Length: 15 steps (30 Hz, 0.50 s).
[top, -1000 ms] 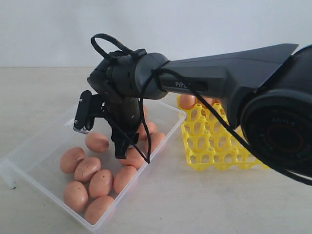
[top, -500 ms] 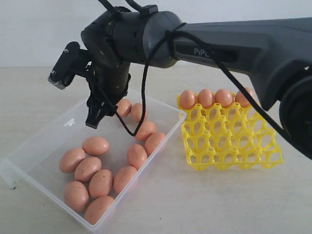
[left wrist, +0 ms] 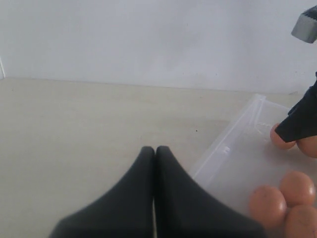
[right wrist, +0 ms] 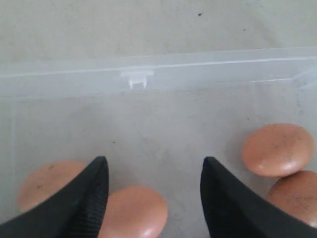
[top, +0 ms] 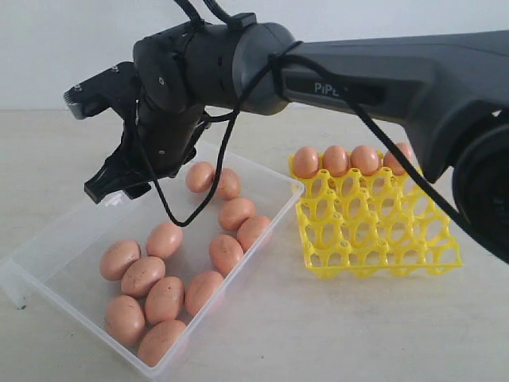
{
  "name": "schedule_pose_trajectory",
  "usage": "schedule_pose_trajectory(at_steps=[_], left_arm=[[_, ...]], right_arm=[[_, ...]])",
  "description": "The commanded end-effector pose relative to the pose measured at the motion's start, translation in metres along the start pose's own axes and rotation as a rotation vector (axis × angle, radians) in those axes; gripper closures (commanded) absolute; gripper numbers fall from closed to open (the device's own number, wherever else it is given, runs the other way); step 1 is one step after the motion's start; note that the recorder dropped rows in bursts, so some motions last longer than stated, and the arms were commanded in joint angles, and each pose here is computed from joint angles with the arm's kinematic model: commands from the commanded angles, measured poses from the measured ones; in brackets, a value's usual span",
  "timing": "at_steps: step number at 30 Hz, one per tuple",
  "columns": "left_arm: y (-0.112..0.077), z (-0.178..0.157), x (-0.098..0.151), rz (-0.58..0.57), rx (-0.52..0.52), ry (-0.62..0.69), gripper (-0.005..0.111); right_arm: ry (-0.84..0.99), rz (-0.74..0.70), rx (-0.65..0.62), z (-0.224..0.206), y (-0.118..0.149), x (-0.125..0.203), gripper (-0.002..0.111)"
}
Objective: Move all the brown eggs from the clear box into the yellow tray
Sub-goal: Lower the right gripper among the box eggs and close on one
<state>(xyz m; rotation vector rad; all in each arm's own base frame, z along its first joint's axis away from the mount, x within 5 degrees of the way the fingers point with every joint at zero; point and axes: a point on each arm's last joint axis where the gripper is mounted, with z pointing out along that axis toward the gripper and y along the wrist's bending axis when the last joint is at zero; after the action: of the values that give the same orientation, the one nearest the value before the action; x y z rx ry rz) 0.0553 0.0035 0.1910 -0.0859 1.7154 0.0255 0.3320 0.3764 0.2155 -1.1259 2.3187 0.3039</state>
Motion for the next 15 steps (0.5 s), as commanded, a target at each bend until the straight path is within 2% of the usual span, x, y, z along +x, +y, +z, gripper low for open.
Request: schedule_pose_trajectory(at_steps=[1,4,6,11,15], left_arm=[[0.000,0.000,-0.001,0.005,0.005,0.000,0.111],[0.000,0.000,-0.001,0.005,0.005,-0.005,0.111],[0.000,0.000,-0.001,0.005,0.005,-0.005,0.111],[0.000,0.000,-0.001,0.005,0.005,-0.005,0.111],[0.000,0.000,-0.001,0.005,0.005,-0.005,0.111]], right_arm=[[0.049,0.114,0.042,0.007,-0.019,0.008,0.054],[0.148,0.147,0.066,0.006,-0.044,0.018,0.054],[0.215,0.090,0.068,0.002,-0.056,0.023,0.054],[0.403,-0.382,-0.048,-0.004,-0.055,0.038,0.054],[0.397,-0.456,-0.066,-0.003,-0.044,0.037,0.054]])
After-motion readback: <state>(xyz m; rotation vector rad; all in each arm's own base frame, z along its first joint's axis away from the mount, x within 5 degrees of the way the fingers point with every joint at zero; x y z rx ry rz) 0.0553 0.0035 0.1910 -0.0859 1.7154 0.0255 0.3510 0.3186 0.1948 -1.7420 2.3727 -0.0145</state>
